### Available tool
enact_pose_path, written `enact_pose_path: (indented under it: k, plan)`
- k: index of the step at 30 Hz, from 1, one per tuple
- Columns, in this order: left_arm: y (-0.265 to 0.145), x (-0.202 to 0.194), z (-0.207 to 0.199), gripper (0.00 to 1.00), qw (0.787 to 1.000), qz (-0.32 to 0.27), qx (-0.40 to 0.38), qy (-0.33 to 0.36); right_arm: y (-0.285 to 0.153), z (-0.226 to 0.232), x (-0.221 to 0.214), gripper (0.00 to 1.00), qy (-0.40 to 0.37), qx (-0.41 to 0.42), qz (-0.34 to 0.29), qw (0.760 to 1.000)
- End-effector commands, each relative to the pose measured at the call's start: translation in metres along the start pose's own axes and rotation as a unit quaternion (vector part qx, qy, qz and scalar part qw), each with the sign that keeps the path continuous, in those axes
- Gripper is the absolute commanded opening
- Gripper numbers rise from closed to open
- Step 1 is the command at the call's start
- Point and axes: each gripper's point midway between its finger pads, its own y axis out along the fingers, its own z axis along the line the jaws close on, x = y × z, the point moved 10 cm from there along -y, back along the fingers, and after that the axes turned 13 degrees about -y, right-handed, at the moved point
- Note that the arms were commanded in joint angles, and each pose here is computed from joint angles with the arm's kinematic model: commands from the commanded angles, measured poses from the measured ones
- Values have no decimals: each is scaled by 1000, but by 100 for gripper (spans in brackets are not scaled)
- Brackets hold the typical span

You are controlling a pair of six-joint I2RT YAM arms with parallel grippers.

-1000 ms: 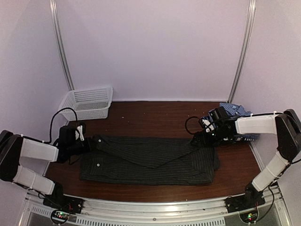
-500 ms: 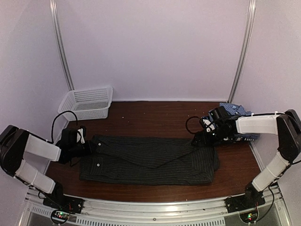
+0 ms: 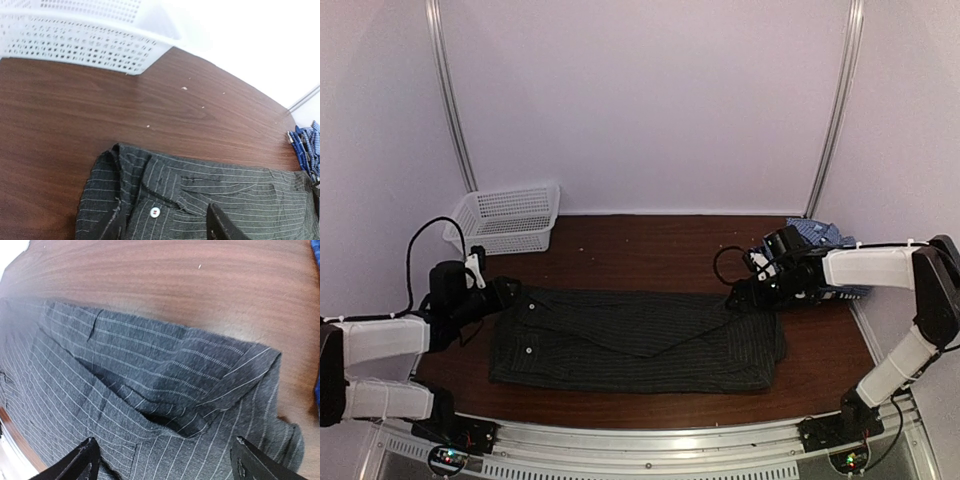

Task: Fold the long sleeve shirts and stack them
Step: Rotate the rectangle-folded shirt at the center of the board.

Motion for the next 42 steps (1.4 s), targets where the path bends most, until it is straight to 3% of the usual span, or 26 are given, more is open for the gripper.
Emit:
enact_pose_path:
  k: [1,6,17,27,32,42]
  plan:
    - [-10,9,-18,61,997,-5,-71,7,5,6,-10,91,5,-1,-1,1000]
    - [-9,10,-32,69,993,9,-113,25,18,5,-20,91,12,1,12,1000]
    - [5,1,-31,70,992,43,-110,32,65,-4,12,91,-6,5,42,999]
    - [20,-25,-38,71,985,118,-113,50,135,-26,99,92,-34,-44,54,997]
    - [34,-43,-36,71,978,170,-108,62,160,-37,158,93,-49,-77,15,996]
    - [41,-64,-37,72,966,218,-108,92,95,-16,188,95,-73,-71,-70,992]
